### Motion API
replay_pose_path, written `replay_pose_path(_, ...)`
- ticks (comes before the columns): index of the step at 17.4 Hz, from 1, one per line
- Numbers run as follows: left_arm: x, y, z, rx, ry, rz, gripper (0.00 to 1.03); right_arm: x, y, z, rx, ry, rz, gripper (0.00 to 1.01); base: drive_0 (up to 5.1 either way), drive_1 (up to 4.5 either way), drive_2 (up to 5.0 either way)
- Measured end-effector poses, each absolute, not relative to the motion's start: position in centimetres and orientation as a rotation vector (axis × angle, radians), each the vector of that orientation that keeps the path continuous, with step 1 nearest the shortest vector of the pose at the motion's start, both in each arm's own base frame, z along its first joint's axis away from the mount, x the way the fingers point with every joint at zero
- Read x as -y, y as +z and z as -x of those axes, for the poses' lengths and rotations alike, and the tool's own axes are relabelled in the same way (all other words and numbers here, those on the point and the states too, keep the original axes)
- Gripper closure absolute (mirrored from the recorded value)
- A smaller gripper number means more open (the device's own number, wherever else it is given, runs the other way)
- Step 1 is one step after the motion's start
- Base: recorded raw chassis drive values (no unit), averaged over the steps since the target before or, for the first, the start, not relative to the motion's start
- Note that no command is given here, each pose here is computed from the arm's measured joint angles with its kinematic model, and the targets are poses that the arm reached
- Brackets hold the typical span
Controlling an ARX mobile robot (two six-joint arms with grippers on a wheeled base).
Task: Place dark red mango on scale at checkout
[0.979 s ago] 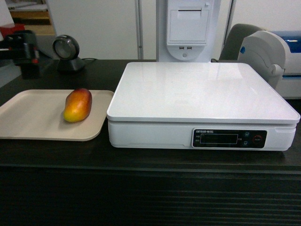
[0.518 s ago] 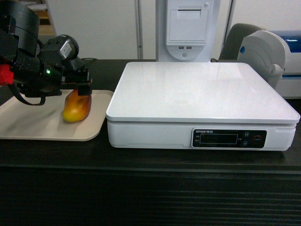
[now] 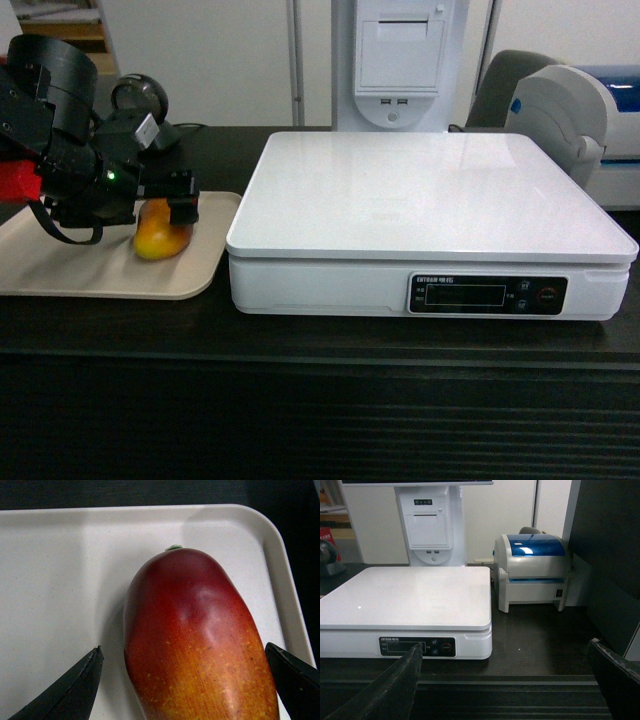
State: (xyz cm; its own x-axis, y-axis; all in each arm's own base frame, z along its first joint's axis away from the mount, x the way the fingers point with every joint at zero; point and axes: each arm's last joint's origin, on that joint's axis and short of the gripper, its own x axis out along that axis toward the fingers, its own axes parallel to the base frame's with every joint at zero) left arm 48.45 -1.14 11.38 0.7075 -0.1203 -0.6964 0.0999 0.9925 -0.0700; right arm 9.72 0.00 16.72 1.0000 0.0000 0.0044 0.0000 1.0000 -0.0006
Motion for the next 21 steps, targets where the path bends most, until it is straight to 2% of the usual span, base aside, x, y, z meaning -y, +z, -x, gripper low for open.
replay_pose_path(8, 0.9, 10.4, -48.9, -0.75, -0.127, -0.028, 0.07, 0.0, 16.7, -9.7, 0.004, 0.0, 0.001, 0.03, 0.0, 0.0, 0.0)
replay_pose_path(10, 1.1, 10.2, -48.9, -0.742, -0.136, -0.034, 0.32, 0.0, 16.7, -9.7, 0.004, 0.0, 0.001, 0.03, 0.0, 0.0, 0.0)
replay_pose_path(12, 1.1, 10.1, -48.9, -0.734, -0.135, -0.036, 0.39, 0.0, 16.7, -9.7, 0.004, 0.0, 0.001, 0.03, 0.0, 0.0, 0.0)
replay_pose_path(16, 0.8, 10.4, -47.4, -0.736, -0.132, -0.045, 0.4, 0.0, 16.7, -9.7, 0.004, 0.0, 0.001, 0.03, 0.0, 0.0, 0.0)
replay_pose_path(18, 0.8, 11.7, -46.5, -0.71, -0.13, -0.046, 0.4, 0.0, 16.7, -9.7, 0.004, 0.0, 0.001, 0.03, 0.0, 0.0, 0.0)
replay_pose_path(19, 0.9, 13.1, -46.0, -0.678, -0.132, -0.048, 0.4, 0.0, 16.7, -9.7, 0.004, 0.0, 0.001, 0.03, 0.0, 0.0, 0.0)
replay_pose_path(21, 0.9, 13.7, -45.9, -0.663, -0.133, -0.049, 0.4, 0.0, 16.7, -9.7, 0.004, 0.0, 0.001, 0.03, 0.0, 0.0, 0.0)
